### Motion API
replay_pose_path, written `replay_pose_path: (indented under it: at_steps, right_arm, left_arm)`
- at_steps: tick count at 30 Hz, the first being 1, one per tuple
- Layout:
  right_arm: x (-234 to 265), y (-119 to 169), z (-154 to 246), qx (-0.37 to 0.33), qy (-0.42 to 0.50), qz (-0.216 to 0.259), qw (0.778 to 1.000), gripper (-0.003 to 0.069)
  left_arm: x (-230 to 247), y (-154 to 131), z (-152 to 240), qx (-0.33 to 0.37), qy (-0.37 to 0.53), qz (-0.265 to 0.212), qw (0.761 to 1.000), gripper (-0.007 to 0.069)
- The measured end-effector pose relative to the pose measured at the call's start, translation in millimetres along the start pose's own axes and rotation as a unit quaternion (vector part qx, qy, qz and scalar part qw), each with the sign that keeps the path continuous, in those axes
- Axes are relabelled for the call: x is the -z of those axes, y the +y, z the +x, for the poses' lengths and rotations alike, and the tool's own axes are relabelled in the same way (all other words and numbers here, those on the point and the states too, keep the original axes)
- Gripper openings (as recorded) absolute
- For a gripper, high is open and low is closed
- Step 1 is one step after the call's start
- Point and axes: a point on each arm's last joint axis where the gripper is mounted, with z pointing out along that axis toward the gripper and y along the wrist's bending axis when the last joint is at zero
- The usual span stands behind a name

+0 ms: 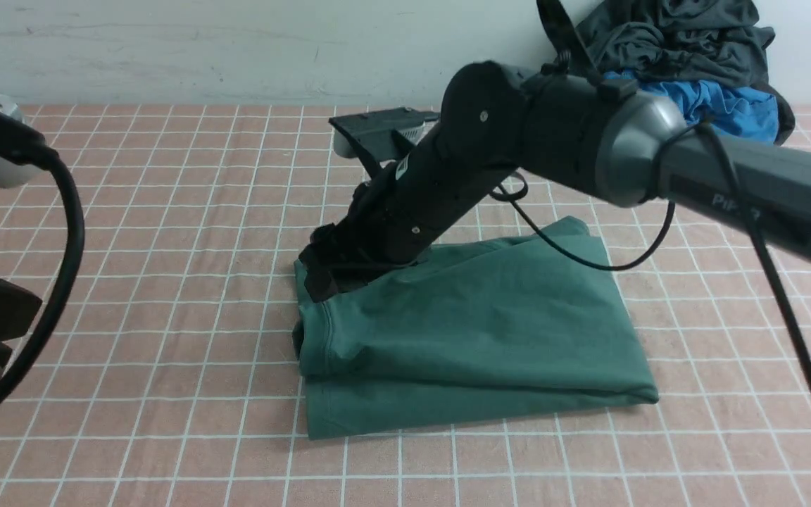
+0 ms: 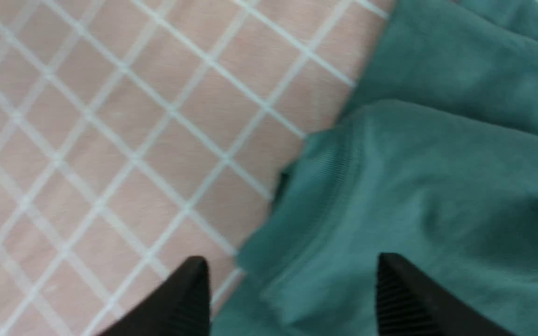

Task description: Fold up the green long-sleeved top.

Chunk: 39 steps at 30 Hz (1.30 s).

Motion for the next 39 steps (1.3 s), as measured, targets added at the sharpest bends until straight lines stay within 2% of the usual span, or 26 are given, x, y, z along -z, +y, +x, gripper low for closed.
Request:
replay_pose_path:
  at_steps: [3,7,10,12,15,19,23,24,26,29,30,34,39]
  right_arm:
    - [31,9,-8,0.032,0.001,0.012,0.999,0.0533]
    - [61,7,-4,0.066,0.035,0.073,0.995,0.0513]
    - [80,4,-1,0.085,0.038,0.122,0.988,0.0456]
    - [89,4,3,0.088,0.038,0.133,0.986,0.0424]
    - [134,12,24,0.087,0.024,0.159,0.983,0.0316]
    - [180,23,61,0.088,0.004,0.168,0.982,0.0193]
    - [233,35,110,0.094,-0.1,0.169,0.976,0.0078]
    - [236,36,112,0.096,-0.111,0.17,0.975,0.0069]
    - [265,42,145,0.11,-0.19,0.172,0.96,0.0019]
    - [290,47,179,0.124,-0.271,0.17,0.939,-0.0006]
    - [303,50,196,0.13,-0.316,0.166,0.925,-0.001]
    - [322,52,246,0.125,-0.394,0.157,0.897,-0.0013]
    - [325,49,284,0.105,-0.432,0.144,0.884,-0.0013]
  left_arm:
    - [4,-1,2,-0.001,-0.007,-0.002,1.0,-0.0003]
    - [19,-6,10,-0.006,-0.033,-0.009,0.999,-0.0003]
    - [31,-13,26,-0.009,-0.063,-0.017,0.998,-0.0003]
    - [35,-16,35,-0.011,-0.081,-0.023,0.996,-0.0003]
    - [32,-24,73,-0.012,-0.12,-0.046,0.992,-0.0003]
    - [22,-32,113,0.009,-0.161,-0.064,0.985,-0.0003]
    - [12,-40,152,0.032,-0.223,-0.075,0.971,-0.0003]
    - [12,-41,154,0.032,-0.226,-0.076,0.971,-0.0003]
    - [8,-44,168,0.03,-0.264,-0.084,0.96,-0.0003]
    - [4,-44,172,0.029,-0.279,-0.087,0.956,-0.0003]
    - [4,-43,171,0.029,-0.282,-0.088,0.955,-0.0003]
    - [3,-43,171,0.03,-0.283,-0.087,0.955,-0.0003]
    - [3,-43,171,0.03,-0.284,-0.087,0.954,-0.0003]
